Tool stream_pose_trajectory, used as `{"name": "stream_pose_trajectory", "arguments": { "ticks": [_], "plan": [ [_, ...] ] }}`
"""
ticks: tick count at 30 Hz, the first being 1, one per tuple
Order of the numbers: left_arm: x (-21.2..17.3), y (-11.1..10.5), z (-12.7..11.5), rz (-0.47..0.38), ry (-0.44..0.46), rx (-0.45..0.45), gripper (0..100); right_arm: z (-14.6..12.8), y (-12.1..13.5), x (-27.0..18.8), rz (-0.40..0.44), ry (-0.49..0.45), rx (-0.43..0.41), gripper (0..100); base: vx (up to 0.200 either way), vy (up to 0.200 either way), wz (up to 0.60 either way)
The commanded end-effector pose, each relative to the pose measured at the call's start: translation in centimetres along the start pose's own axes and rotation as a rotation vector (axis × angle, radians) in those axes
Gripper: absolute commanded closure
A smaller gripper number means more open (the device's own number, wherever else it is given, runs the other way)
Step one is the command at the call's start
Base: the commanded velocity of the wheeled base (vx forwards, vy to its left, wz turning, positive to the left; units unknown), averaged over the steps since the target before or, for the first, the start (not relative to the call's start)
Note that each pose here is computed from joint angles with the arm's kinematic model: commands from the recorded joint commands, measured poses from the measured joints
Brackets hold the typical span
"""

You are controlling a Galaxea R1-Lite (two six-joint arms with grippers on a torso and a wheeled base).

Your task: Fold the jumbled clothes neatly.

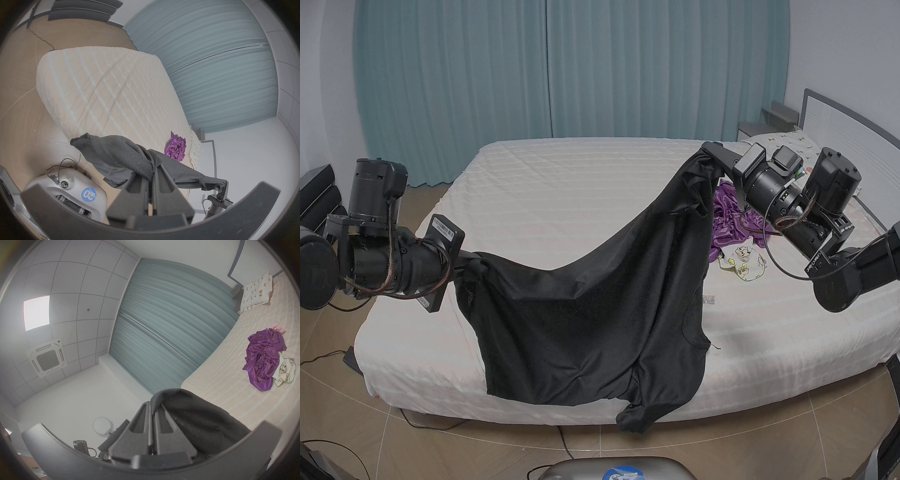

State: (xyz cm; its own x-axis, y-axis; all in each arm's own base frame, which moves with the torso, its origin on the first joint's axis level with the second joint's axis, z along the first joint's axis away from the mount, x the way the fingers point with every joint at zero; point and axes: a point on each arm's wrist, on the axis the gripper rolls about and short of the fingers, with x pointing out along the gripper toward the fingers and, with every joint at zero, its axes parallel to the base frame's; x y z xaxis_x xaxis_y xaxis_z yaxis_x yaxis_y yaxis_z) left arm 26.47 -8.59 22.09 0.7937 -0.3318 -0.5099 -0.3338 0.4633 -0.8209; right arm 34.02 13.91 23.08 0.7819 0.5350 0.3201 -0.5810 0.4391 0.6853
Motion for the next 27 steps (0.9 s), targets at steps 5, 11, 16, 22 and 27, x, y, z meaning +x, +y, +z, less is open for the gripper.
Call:
{"name": "stream_pose_trajectory", "arguments": {
  "ticks": [5, 11, 16, 22, 27],
  "plan": [
    [4.4, -1.4, 2.2, 0.011, -0.035, -0.032, 100, 1.7, 1.1, 1.0, 0.048, -0.055, -0.056, 100, 0.200, 0.000, 0.00],
    [4.4, -2.6, 3.4, -0.032, -0.067, -0.048, 100, 3.1, 1.7, 1.0, 0.062, -0.091, -0.076, 100, 0.200, 0.000, 0.00],
    [6.8, -2.6, 4.0, -0.011, -0.069, -0.054, 100, 2.9, 0.5, 1.7, 0.022, -0.072, -0.097, 100, 0.200, 0.000, 0.00],
    [10.0, -1.3, 4.4, 0.046, -0.053, -0.067, 100, 0.5, -2.4, 2.7, -0.026, -0.020, -0.095, 100, 0.100, 0.000, 0.00],
    [12.8, -0.2, 5.2, 0.078, -0.060, -0.091, 100, -0.6, -3.6, 4.0, -0.033, -0.019, -0.096, 100, 0.000, 0.000, 0.00]
  ]
}}
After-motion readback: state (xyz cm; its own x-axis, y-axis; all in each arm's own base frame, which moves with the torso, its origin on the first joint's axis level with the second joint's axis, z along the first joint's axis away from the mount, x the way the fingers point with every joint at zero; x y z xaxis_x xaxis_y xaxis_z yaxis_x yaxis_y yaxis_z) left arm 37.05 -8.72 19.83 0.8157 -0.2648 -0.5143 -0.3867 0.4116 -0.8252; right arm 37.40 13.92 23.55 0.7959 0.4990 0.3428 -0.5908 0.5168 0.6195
